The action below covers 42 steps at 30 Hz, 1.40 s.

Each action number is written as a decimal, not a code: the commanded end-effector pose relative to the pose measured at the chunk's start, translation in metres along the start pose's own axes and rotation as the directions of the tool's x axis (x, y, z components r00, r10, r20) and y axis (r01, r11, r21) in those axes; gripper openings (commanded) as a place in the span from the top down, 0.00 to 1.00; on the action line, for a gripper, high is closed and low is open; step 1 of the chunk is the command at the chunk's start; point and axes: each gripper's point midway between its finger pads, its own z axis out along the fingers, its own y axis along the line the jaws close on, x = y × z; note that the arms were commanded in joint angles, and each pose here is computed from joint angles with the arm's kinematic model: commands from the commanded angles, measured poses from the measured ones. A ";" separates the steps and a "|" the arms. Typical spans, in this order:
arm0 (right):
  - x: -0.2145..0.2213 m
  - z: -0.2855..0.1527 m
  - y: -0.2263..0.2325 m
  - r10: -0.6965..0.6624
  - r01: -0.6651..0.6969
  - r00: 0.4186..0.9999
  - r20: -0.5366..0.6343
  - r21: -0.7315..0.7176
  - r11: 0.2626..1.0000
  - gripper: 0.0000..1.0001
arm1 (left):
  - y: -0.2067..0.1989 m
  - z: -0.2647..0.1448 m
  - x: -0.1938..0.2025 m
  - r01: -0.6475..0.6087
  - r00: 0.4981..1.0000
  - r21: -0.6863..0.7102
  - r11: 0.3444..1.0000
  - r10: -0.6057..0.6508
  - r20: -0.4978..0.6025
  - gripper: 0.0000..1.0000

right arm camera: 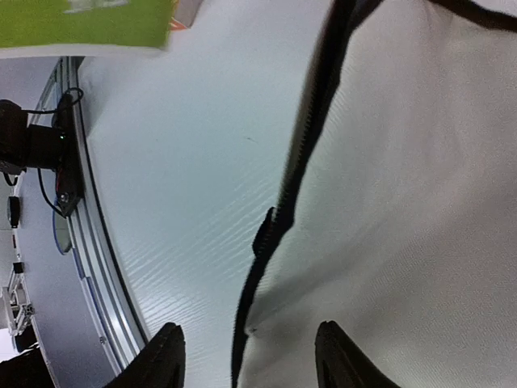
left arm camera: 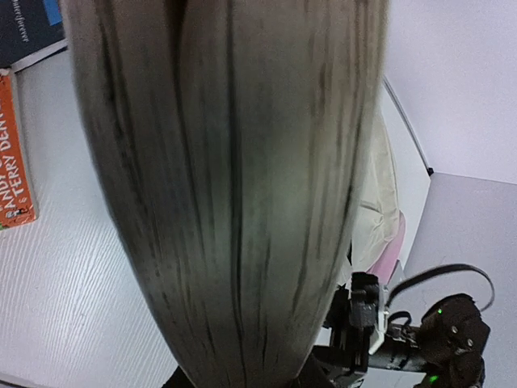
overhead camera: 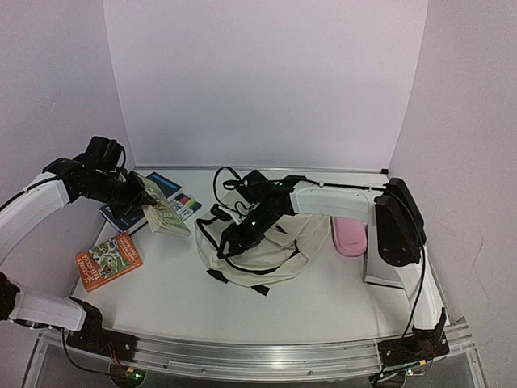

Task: Pack the student bag
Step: Adjust the student bag at the center of the board.

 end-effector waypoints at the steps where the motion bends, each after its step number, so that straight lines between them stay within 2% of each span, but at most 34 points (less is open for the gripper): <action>1: -0.020 0.002 -0.004 0.013 -0.014 0.999 0.051 0.008 1.000 0.53 | -0.007 -0.032 -0.007 0.027 0.995 0.074 0.997 -0.034 0.095 1.00; 4: -0.024 0.004 -0.005 0.012 -0.013 0.998 0.058 0.011 1.000 0.73 | -0.001 -0.038 -0.004 0.040 0.994 0.068 0.997 -0.047 0.103 1.00; 6: -0.029 -0.001 -0.001 0.010 -0.010 0.997 0.072 0.002 1.000 0.82 | 0.002 -0.041 -0.001 0.047 0.993 0.067 0.997 -0.053 0.102 1.00; 12: -0.044 -0.027 0.025 0.000 0.008 0.993 0.116 -0.068 0.998 0.92 | 0.010 -0.047 0.008 0.060 0.994 0.074 0.995 -0.067 0.085 1.00; 15: -0.050 -0.040 0.024 0.012 -0.001 0.990 0.137 -0.079 0.997 0.93 | 0.012 -0.050 0.012 0.060 0.994 0.088 0.994 -0.067 0.083 1.00; 18: -0.055 -0.051 0.018 0.027 -0.016 0.987 0.157 -0.074 0.997 1.00 | 0.009 -0.052 0.014 0.047 0.996 0.101 0.994 -0.055 0.073 1.00; 25: -0.091 -0.105 0.024 0.047 -0.017 0.960 0.276 -0.111 0.994 1.00 | -0.019 -0.051 0.022 -0.010 1.000 0.254 0.967 0.005 0.021 1.00; 30: -0.124 -0.145 0.038 0.069 -0.012 0.920 0.385 -0.149 0.989 1.00 | -0.048 -0.051 0.023 -0.038 0.999 0.412 0.910 0.035 0.014 1.00; 37: -0.158 -0.190 0.043 0.088 -0.004 0.850 0.519 -0.161 0.987 1.00 | -0.059 -0.025 0.027 -0.013 0.998 0.488 0.873 0.041 -0.047 1.00; 42: -0.166 -0.203 0.054 0.081 0.032 0.831 0.551 -0.192 0.981 1.00 | -0.055 0.003 0.025 0.012 0.999 0.509 0.861 0.013 -0.045 1.00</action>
